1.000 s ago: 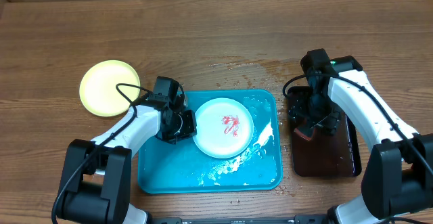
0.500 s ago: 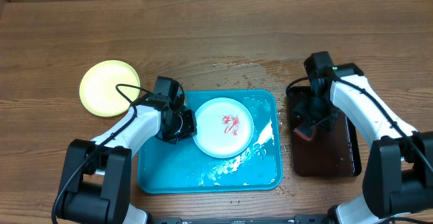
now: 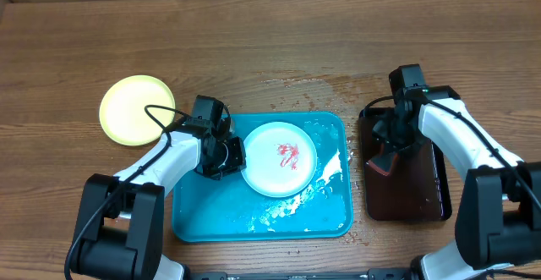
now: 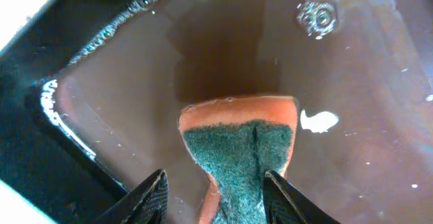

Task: Clean dirty plates on tray and stack at the side
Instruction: 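Lower the right gripper into the dark tray and grasp the sponge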

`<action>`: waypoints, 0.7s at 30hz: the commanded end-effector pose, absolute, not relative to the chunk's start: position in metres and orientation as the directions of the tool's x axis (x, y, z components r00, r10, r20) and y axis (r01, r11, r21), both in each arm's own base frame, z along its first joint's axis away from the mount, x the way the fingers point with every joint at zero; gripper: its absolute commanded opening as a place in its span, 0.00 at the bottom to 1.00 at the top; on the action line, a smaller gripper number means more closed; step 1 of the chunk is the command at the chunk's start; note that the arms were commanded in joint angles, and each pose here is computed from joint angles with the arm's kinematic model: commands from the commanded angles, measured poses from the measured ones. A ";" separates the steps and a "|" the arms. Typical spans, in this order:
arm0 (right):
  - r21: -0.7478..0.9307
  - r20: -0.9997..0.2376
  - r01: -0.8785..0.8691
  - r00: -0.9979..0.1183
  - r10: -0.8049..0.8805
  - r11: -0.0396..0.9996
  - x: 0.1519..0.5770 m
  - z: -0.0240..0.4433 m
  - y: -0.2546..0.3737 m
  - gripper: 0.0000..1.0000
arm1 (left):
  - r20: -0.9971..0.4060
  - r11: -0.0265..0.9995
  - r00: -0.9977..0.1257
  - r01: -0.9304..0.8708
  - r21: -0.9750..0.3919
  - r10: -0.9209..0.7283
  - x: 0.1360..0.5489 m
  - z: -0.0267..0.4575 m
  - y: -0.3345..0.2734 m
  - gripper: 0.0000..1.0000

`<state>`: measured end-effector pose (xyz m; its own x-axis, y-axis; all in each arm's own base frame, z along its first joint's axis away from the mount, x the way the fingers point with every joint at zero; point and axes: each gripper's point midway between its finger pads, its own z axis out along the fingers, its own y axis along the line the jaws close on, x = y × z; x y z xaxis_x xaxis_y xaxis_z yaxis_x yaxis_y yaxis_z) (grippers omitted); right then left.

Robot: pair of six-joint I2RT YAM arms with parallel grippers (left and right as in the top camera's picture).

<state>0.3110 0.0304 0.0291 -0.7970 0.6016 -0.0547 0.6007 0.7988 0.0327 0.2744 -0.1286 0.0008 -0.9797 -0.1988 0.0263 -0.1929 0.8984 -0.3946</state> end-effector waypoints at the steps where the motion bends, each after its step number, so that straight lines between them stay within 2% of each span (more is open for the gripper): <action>1: -0.008 -0.020 0.609 -0.793 0.609 0.793 0.306 0.014 0.028 0.48 | 0.067 0.919 -0.975 -0.221 -0.327 -0.210 0.263 -0.015 -0.119 0.04; 8: -0.016 -0.013 0.609 -0.793 0.609 0.793 0.305 0.011 0.027 0.45 | 0.069 0.919 -0.975 -0.221 -0.326 -0.210 0.263 -0.015 -0.118 0.04; 9: -0.017 -0.013 0.609 -0.793 0.609 0.793 0.304 0.011 0.027 0.29 | 0.070 0.919 -0.975 -0.221 -0.326 -0.210 0.263 -0.015 -0.118 0.04; 10: -0.017 -0.014 0.609 -0.793 0.609 0.793 0.304 0.010 0.027 0.19 | 0.071 0.919 -0.975 -0.222 -0.325 -0.210 0.262 -0.015 -0.118 0.04; 11: -0.015 -0.014 0.609 -0.793 0.609 0.793 0.303 0.008 0.027 0.04 | 0.073 0.920 -0.975 -0.221 -0.324 -0.209 0.262 -0.015 -0.118 0.04; 17: -0.034 0.000 0.608 -0.794 0.608 0.793 0.287 -0.011 0.025 0.04 | 0.070 0.927 -0.982 -0.191 -0.323 -0.178 0.260 -0.016 -0.118 0.04; 21: -0.072 0.000 0.605 -0.795 0.606 0.793 0.282 -0.005 0.019 0.04 | 0.068 0.929 -0.984 -0.180 -0.323 -0.167 0.259 -0.016 -0.118 0.04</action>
